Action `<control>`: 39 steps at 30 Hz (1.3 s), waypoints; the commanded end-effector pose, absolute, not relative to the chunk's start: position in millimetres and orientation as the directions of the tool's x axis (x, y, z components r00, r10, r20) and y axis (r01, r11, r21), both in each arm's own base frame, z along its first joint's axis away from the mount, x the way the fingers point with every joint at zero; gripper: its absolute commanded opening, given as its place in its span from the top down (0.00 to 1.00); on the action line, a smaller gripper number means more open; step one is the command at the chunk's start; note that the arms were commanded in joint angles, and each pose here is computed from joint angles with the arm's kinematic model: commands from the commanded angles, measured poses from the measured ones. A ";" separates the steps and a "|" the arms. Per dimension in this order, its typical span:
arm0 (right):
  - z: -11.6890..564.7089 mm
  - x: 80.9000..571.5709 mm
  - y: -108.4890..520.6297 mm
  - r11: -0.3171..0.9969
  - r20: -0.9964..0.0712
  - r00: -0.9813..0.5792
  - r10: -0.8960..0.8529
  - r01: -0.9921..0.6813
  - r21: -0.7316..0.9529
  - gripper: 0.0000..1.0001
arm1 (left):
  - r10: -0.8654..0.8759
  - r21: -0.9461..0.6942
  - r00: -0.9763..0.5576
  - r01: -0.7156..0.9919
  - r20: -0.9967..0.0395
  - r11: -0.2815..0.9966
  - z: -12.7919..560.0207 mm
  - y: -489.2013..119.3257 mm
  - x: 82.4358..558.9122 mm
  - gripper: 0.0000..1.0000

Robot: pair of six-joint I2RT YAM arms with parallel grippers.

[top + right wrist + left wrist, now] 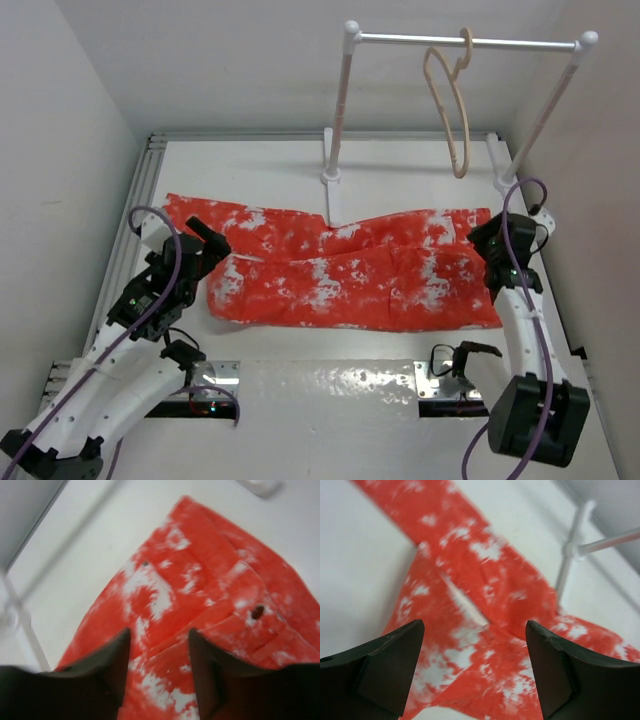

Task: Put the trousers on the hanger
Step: Flatten out the trousers at the center of the board.

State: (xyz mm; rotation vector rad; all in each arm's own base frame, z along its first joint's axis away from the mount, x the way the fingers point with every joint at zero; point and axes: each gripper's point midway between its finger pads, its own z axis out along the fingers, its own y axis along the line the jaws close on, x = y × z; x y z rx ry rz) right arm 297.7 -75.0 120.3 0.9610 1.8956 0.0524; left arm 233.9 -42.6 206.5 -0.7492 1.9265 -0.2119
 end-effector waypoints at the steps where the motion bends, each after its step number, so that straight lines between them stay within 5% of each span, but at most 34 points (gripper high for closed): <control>1: 157.4 310.5 -0.7 0.796 -0.708 -0.363 0.606 0.268 0.543 0.71 | -0.684 -0.468 -0.293 -0.549 -0.668 0.692 162.3 -27.8 213.4 0.18; 3: 169.7 309.8 20.0 0.832 -0.734 -0.397 0.551 0.185 0.524 0.88 | -0.727 -0.505 -0.252 -0.576 -0.639 0.643 156.4 -22.9 209.3 0.18; 12: 149.8 293.0 83.5 0.860 -0.720 -0.552 0.421 -0.011 0.511 0.84 | -0.812 -0.518 -0.230 -0.670 -0.536 0.532 114.2 -6.7 228.5 0.16; 16: 149.5 287.8 100.1 0.868 -0.730 -0.576 0.369 -0.068 0.492 0.84 | -0.905 -0.537 -0.231 -0.741 -0.358 0.402 71.9 23.6 231.9 0.17; 19: 148.9 286.3 106.6 0.869 -0.733 -0.585 0.348 -0.093 0.487 0.84 | -0.907 -0.541 -0.209 -0.745 -0.366 0.390 66.8 30.9 231.9 0.17; 29: 142.3 286.0 117.7 0.870 -0.730 -0.607 0.315 -0.123 0.477 0.83 | -0.943 -0.595 -0.300 -0.735 -0.145 0.325 11.1 -20.1 195.5 0.16; 36: 144.0 287.6 115.4 0.877 -0.742 -0.592 0.315 -0.117 0.465 0.83 | -0.955 -0.621 -0.275 -0.731 -0.113 0.284 4.3 -24.2 197.3 0.35; 39: 144.1 287.5 115.1 0.877 -0.744 -0.589 0.315 -0.118 0.465 0.83 | -0.952 -0.631 -0.288 -0.721 -0.104 0.287 3.3 -26.9 200.3 0.57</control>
